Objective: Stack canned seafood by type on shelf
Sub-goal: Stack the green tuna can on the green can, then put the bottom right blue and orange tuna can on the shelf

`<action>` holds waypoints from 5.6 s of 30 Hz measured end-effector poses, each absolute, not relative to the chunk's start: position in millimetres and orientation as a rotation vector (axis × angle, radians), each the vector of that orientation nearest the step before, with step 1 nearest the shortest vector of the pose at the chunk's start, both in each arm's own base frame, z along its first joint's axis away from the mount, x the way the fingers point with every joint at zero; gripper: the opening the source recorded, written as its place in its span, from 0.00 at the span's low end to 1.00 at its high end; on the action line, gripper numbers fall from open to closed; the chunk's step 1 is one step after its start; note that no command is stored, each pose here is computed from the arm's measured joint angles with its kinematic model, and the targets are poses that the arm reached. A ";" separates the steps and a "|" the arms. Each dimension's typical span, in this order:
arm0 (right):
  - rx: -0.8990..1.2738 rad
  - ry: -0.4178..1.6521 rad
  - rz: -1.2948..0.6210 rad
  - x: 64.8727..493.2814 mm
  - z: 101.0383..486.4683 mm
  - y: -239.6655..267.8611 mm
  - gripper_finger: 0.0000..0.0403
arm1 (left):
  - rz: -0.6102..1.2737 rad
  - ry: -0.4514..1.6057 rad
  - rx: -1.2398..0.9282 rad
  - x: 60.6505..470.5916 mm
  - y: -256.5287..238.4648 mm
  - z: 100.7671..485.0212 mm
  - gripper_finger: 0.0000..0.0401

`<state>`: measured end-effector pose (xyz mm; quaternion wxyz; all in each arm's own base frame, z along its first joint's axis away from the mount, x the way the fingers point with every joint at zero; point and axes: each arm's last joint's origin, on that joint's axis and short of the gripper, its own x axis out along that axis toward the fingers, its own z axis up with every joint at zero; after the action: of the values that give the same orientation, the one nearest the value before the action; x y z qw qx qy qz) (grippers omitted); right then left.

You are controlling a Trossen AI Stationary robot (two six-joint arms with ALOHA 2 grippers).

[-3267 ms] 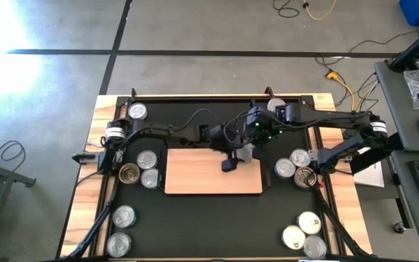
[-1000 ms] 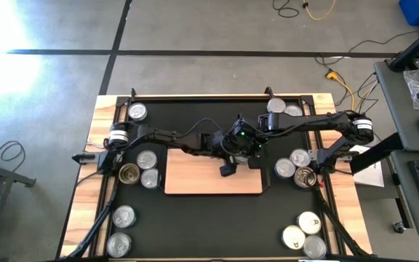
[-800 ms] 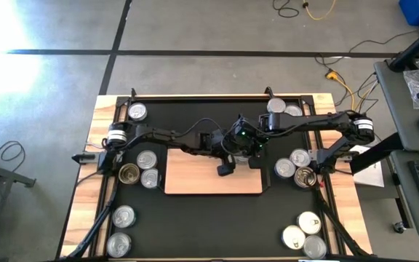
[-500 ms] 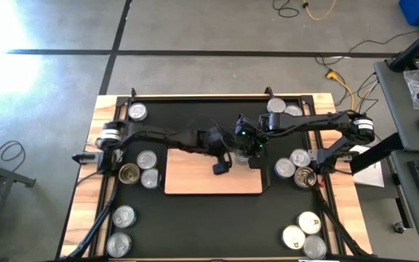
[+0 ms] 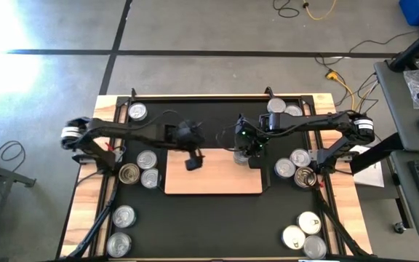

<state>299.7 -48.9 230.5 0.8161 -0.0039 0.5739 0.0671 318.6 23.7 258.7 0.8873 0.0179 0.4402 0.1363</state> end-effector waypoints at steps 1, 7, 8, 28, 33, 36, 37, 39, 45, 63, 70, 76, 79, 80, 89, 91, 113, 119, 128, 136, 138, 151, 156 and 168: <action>-0.009 1.224 0.143 299.7 230.5 -48.9 0.03 | 0.294 0.891 0.021 313.4 24.0 262.5 0.98; -0.012 1.217 0.141 299.4 231.9 -48.9 0.03 | 0.374 0.842 -0.020 291.9 24.8 273.9 0.98; -0.012 1.216 0.140 299.4 232.7 -48.9 0.03 | 0.389 0.818 -0.021 289.2 25.0 278.8 0.98; -0.001 1.064 0.024 309.9 292.2 -51.8 0.03 | 0.398 0.735 -0.075 286.9 23.0 302.0 0.98; -0.014 1.016 -0.011 303.4 308.0 -51.3 0.03 | 0.389 0.647 -0.106 291.1 19.4 329.7 0.98; -0.011 1.003 -0.027 295.1 316.3 -50.1 0.03 | 0.389 0.610 -0.140 291.0 17.1 346.6 0.98; -0.006 0.997 -0.029 291.3 320.1 -48.7 0.03 | 0.390 0.605 -0.152 290.5 16.5 351.1 0.98; -0.007 0.988 -0.041 282.7 327.9 -44.6 0.03 | 0.386 0.586 -0.178 290.0 13.7 359.5 0.98; -0.015 0.901 -0.033 256.1 354.0 -20.7 0.03 | 0.383 0.543 -0.278 288.7 3.9 372.9 0.98; 0.031 1.232 -0.104 306.6 277.8 -10.6 0.03 | 0.364 0.538 -0.405 279.3 -30.4 390.4 0.98; 0.047 1.293 -0.137 322.0 253.0 -27.5 0.03 | 0.341 0.644 -0.397 268.4 -44.7 389.0 0.98; 0.062 1.329 -0.145 322.4 246.0 -35.5 0.03 | 0.351 0.749 -0.351 254.6 -66.1 380.6 0.98; 0.063 1.348 -0.146 319.2 246.7 -35.1 0.03 | 0.370 0.790 -0.334 249.0 -70.4 377.4 0.98; 0.060 1.353 -0.149 318.4 246.9 -35.2 0.03 | 0.375 0.803 -0.328 247.4 -71.3 376.5 0.98; 0.089 1.358 -0.216 317.0 246.8 -37.4 0.03 | 0.359 0.860 -0.268 241.3 -75.7 373.2 0.98; 0.106 1.357 -0.228 316.5 251.1 -37.0 0.03 | 0.352 0.858 -0.237 240.8 -76.8 373.5 0.98; 0.308 1.122 -0.017 298.9 377.2 77.3 0.03 | 0.367 0.802 0.006 242.4 -69.8 378.6 0.98; 0.554 1.190 0.091 263.7 398.1 143.7 0.03 | 0.408 0.785 0.114 243.2 -65.9 379.8 0.98; 0.754 1.372 0.045 242.7 363.5 222.8 0.03 | 0.284 0.617 0.179 261.3 -67.0 394.9 0.98; 0.856 1.551 -0.051 220.7 334.4 280.2 0.03 | 0.136 0.603 0.191 265.7 -69.3 395.6 0.98; 0.868 1.581 -0.089 211.4 329.1 291.7 0.03 | 0.135 0.609 0.196 265.8 -69.4 393.7 0.98; 0.875 1.695 -0.297 168.8 286.6 348.9 0.03 | 0.097 0.653 0.167 267.6 -72.2 380.8 0.98; 0.845 1.727 -0.243 170.8 261.3 370.5 0.03 | 0.087 0.658 0.152 266.7 -76.2 379.9 0.98; 0.495 1.746 -0.350 181.1 238.6 345.6 0.03 | 0.115 0.674 0.156 267.3 -79.9 367.0 0.98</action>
<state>181.1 345.6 238.6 0.6026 0.2135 0.7539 -0.1513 267.3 -79.9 367.0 0.9391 0.0766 0.3301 0.0565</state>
